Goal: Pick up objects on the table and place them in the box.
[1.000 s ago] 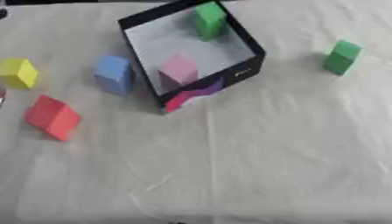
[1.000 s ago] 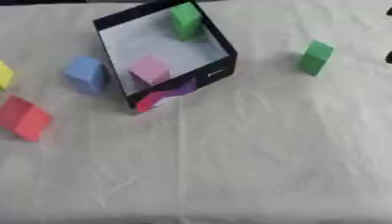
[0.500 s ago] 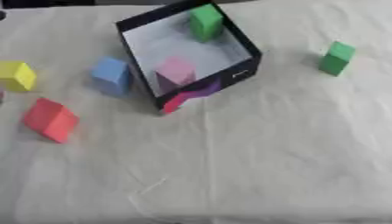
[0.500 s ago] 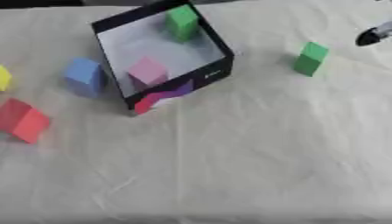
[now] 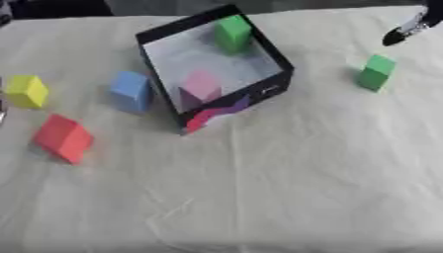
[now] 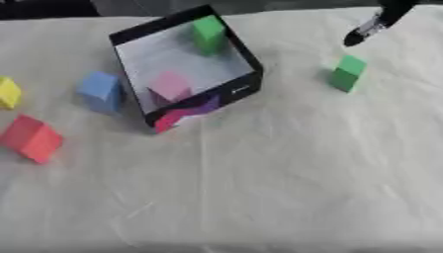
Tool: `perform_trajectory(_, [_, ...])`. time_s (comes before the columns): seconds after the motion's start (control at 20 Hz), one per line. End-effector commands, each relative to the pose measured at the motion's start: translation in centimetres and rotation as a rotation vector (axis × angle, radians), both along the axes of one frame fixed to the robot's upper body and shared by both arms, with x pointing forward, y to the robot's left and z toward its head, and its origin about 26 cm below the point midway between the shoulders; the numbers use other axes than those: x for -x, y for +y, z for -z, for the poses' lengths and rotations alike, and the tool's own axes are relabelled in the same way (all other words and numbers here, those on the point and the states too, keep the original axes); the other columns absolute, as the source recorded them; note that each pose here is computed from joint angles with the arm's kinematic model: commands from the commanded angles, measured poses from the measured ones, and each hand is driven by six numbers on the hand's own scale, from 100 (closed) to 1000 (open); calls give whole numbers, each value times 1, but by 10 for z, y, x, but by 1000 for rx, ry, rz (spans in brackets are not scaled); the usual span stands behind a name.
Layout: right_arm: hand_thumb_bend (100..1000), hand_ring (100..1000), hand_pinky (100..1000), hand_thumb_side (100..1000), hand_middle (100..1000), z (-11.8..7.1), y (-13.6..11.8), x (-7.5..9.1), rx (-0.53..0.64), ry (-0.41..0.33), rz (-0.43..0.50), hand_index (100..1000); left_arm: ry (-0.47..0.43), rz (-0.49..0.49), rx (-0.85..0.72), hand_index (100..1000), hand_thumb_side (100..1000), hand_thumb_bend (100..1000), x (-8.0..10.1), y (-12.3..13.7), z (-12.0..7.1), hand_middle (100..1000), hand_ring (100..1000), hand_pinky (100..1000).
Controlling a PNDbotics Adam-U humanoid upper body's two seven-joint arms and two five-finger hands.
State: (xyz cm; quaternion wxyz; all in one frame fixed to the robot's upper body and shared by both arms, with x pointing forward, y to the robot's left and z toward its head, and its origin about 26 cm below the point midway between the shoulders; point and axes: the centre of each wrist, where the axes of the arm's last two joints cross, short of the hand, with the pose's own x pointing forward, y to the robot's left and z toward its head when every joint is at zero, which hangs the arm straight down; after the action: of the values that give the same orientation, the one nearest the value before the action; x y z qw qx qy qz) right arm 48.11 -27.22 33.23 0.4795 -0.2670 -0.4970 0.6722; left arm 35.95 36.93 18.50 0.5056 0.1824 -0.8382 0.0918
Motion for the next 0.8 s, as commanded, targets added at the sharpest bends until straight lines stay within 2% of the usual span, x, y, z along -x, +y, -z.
perform_trajectory(0.05, [663,895,836,353,861,-12,11,-2,2,-29,-27,888,-19,7,-19,829,660,804,0,1,-9,798,807,802])
perform_trajectory(0.25, [657,895,834,357,857,-9,19,-4,10,-11,-48,874,-17,14,-16,828,660,803,-1,0,-9,798,807,801])
perform_trajectory(0.55, [634,890,831,389,849,-4,5,-9,-19,52,10,841,-16,14,-11,826,660,804,-1,1,-9,796,807,800])
perform_trajectory(0.8, [638,896,837,398,857,-1,-5,-10,9,82,50,858,-13,20,-6,820,660,803,-1,1,-7,795,807,800])
